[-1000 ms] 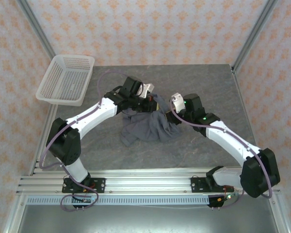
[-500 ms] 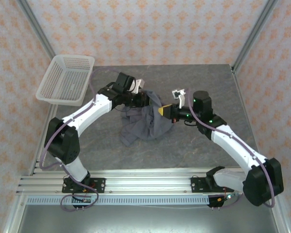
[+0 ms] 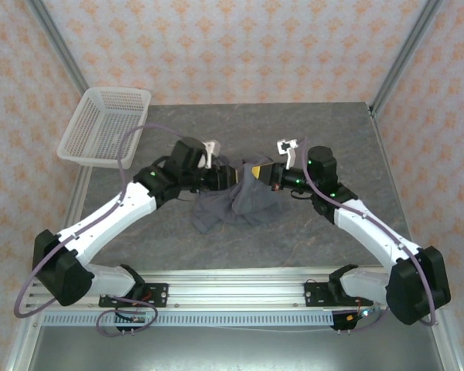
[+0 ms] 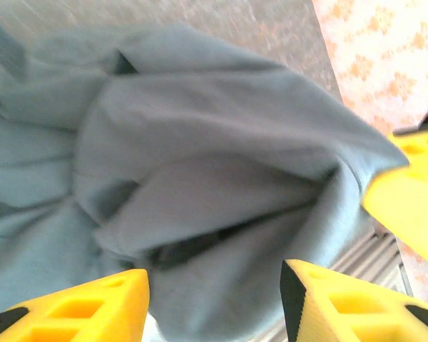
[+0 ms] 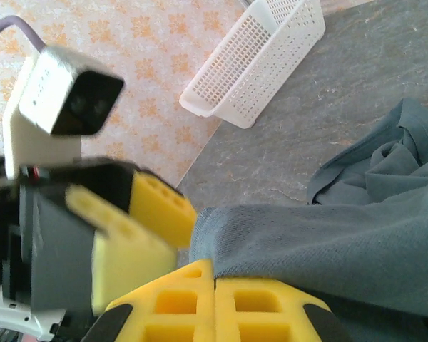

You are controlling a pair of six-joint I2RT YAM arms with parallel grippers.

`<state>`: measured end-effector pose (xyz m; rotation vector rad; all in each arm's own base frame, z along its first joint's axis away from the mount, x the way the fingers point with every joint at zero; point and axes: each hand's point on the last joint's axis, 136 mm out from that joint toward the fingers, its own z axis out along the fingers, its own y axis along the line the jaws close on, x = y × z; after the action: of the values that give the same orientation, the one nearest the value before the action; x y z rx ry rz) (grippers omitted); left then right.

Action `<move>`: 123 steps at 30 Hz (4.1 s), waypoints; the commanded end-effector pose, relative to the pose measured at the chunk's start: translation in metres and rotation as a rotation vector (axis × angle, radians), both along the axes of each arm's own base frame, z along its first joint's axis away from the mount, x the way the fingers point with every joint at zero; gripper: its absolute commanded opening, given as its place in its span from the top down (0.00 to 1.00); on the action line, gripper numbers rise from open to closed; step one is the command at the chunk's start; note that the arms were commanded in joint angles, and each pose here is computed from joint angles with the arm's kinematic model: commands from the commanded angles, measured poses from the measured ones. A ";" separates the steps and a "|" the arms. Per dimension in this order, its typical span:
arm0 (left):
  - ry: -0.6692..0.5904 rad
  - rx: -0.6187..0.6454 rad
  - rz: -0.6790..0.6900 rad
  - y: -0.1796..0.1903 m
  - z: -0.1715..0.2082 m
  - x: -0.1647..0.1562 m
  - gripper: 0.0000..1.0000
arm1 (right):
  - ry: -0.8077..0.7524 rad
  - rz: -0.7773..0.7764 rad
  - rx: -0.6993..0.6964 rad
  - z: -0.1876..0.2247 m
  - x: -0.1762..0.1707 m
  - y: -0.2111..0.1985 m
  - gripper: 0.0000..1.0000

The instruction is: Fold the inside-out t-shirt

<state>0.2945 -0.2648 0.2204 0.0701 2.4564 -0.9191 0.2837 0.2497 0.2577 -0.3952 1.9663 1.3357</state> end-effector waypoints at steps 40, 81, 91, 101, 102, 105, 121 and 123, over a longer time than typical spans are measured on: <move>-0.145 -0.323 -0.160 -0.019 0.078 0.022 1.00 | 0.028 -0.333 -0.254 -0.080 0.049 -0.074 0.82; -0.067 -0.195 -0.062 -0.001 0.034 0.049 1.00 | -0.257 0.011 -0.162 0.012 -0.019 0.026 1.00; -0.054 -0.169 -0.022 0.020 0.017 0.071 0.55 | -0.201 0.087 0.178 0.081 -0.059 0.021 1.00; -0.331 0.078 -0.050 0.059 0.059 0.009 0.36 | -0.174 0.064 0.141 0.059 -0.043 0.017 1.00; -0.359 0.144 -0.092 0.058 0.054 0.001 0.36 | -0.176 0.065 0.140 0.060 -0.042 0.017 1.00; -0.438 0.257 -0.300 0.036 0.041 -0.023 0.36 | -0.177 0.064 0.131 0.060 -0.040 0.016 1.00; -0.654 0.297 -0.556 -0.038 0.026 -0.007 0.38 | -0.179 0.084 0.134 0.069 -0.046 0.016 1.00; -0.624 0.303 -0.587 -0.043 0.018 -0.008 0.32 | -0.180 0.085 0.134 0.070 -0.045 0.016 1.00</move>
<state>0.2882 -0.2881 0.2199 0.9838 2.0589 -0.5202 0.2418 0.2669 0.2989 -0.4789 1.8075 1.4154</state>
